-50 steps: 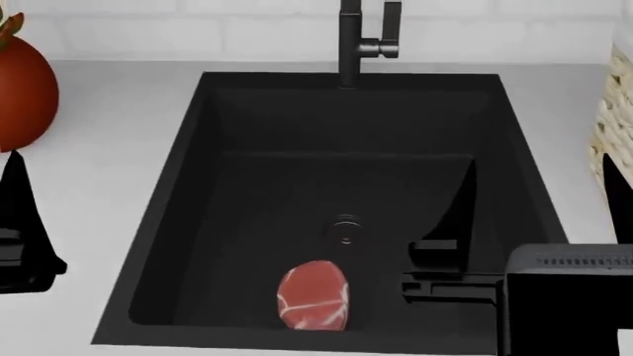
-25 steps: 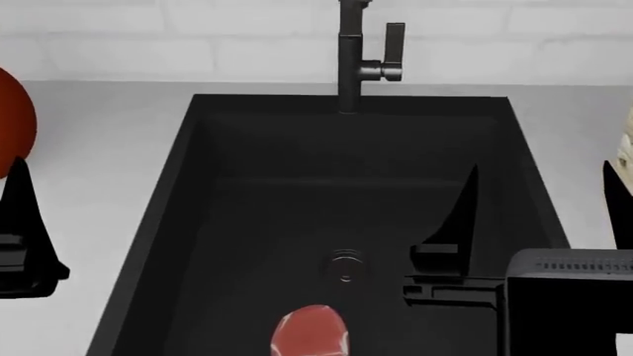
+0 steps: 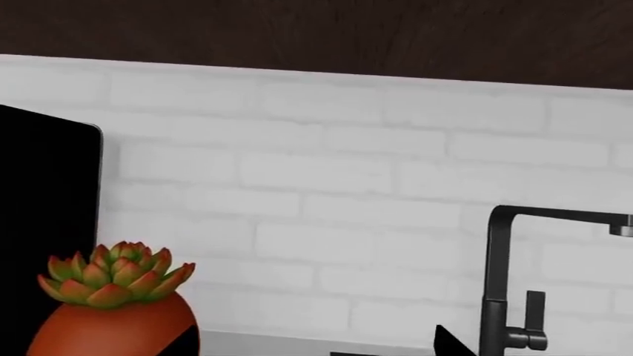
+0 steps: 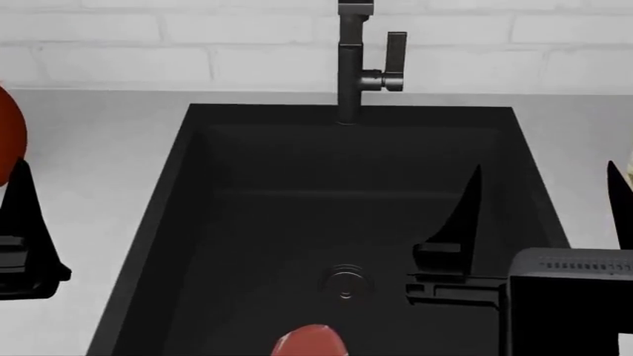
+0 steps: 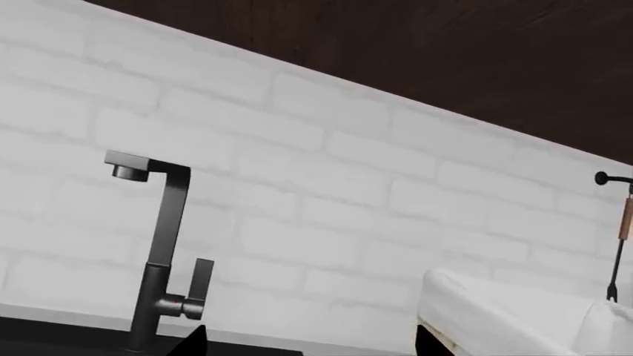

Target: Turn the sink spout to the right.

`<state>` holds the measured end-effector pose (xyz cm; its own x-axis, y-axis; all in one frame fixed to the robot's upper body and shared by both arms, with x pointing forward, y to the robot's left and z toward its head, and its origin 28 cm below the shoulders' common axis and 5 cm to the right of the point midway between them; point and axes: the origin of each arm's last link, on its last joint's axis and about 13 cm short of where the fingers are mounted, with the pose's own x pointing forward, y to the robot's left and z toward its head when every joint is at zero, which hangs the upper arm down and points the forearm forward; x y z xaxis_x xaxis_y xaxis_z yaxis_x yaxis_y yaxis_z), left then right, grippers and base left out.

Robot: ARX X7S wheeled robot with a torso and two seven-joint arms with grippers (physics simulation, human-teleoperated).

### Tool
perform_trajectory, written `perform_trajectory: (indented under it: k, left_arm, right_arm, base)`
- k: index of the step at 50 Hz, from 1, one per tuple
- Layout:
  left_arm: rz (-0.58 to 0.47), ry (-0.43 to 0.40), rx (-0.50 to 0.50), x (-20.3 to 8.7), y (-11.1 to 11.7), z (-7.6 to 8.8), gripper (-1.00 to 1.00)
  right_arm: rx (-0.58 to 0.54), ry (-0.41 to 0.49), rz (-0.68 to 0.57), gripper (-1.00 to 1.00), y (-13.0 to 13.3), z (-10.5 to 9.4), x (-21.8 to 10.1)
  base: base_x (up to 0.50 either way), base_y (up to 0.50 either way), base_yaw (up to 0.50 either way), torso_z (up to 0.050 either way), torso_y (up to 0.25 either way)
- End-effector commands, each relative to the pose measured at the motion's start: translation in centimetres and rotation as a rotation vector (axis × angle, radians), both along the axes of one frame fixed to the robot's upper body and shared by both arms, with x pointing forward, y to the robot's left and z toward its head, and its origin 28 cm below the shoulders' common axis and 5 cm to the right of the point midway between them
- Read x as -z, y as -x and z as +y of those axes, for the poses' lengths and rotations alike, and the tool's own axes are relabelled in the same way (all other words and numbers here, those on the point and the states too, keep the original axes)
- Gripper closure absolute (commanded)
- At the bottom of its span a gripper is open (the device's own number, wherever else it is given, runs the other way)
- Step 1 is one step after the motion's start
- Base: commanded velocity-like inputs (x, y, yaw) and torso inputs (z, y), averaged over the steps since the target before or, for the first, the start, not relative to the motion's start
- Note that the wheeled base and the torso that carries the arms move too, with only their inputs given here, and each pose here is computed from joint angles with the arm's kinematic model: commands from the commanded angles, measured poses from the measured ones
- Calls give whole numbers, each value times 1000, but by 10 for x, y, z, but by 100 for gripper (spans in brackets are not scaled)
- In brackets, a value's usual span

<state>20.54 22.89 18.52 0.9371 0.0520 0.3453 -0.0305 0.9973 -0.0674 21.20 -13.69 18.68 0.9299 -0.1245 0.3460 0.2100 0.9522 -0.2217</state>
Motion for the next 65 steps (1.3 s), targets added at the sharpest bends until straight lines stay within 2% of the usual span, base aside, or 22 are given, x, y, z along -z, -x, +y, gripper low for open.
perform_trajectory:
  k: [1, 4, 7, 12, 17, 37, 65]
  left_arm:
    - [-1, -4, 12, -1, -1, -2, -100]
    - [-11, 2, -21, -2, -1, -1, -100]
    - [-18, -1, 8, -2, 0, -2, -100]
    - [-10, -6, 16, 0, 0, -3, -100]
    - [-7, 0, 13, 2, -1, -3, -100]
    - [5, 4, 29, 6, -1, -5, -100]
    - [8, -8, 33, 3, -1, -8, -100]
  right_arm:
    - [0, -5, -3, -100, 0, 0, -1]
    - [-4, -10, -6, -100, -1, 0, -2]
    - [-18, -24, -10, -100, -2, 2, -5]
    - [-23, -20, -2, -100, -8, 5, -13]
    - [-40, -57, 14, -100, -12, 9, -17]
    - [-116, -45, 40, -100, -35, 28, -40]
    - [-242, -69, 71, -100, -58, 45, -54]
  base:
    - [0, 0, 0, 0, 0]
    - [0, 0, 0, 0, 0]
    - [0, 0, 0, 0, 0]
    - [0, 0, 0, 0, 0]
    - [0, 0, 0, 0, 0]
    - [0, 0, 0, 0, 0]
    - [0, 0, 0, 0, 0]
